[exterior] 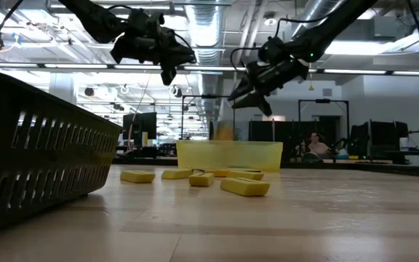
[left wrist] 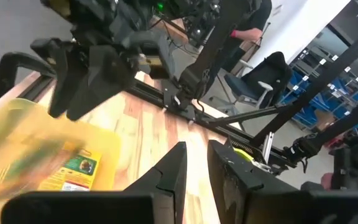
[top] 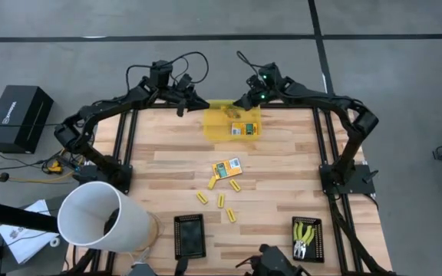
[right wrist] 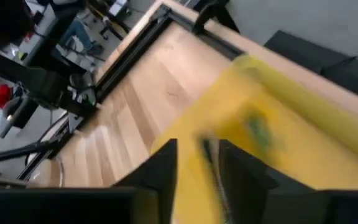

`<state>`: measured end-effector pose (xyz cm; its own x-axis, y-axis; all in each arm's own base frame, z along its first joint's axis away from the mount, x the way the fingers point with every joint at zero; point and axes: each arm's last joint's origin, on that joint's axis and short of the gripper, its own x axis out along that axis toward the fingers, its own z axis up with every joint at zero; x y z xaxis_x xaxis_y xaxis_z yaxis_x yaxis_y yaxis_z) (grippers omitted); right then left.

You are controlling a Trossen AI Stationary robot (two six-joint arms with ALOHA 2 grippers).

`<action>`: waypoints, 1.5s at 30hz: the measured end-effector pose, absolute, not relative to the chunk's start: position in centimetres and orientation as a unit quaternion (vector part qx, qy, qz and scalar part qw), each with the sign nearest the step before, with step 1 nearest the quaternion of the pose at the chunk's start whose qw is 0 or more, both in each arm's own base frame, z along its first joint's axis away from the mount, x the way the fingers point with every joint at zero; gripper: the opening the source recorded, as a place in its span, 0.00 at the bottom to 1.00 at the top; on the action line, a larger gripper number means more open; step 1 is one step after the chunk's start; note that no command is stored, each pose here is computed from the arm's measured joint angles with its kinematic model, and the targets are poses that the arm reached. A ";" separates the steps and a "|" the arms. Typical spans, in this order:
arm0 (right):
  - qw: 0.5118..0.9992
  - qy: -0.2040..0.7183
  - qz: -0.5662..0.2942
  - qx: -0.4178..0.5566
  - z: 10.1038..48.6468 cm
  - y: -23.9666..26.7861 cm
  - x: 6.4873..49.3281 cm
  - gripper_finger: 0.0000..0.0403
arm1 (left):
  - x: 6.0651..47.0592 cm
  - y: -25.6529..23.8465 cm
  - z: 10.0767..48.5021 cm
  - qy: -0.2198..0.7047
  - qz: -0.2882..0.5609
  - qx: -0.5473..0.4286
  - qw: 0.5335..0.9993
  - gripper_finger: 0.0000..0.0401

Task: Pick & Place School Supplies
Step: Put the yellow crayon box into the yellow bin

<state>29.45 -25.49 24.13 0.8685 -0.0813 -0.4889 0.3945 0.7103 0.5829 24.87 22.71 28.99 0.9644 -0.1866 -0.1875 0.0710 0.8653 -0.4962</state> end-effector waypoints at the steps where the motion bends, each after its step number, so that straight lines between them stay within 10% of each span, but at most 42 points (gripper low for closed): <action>1: 0.899 0.217 -0.138 0.354 24.4 -25.5 29.4 0.33 | 24.9 22.7 29.0 0.115 -0.068 -0.250 0.959 0.15; 11: 0.908 0.169 -0.146 0.356 28.2 -24.8 27.7 0.54 | 25.2 22.3 29.2 0.113 -0.086 -0.269 0.953 0.14; 27: 0.967 0.012 -0.052 0.247 40.8 -14.4 23.8 0.40 | 29.5 12.0 23.4 0.324 -0.073 -0.215 0.918 0.22; 45: 0.978 -0.005 0.006 0.209 42.6 -12.3 22.1 0.41 | 27.8 8.5 17.2 0.388 0.055 -0.350 0.851 0.38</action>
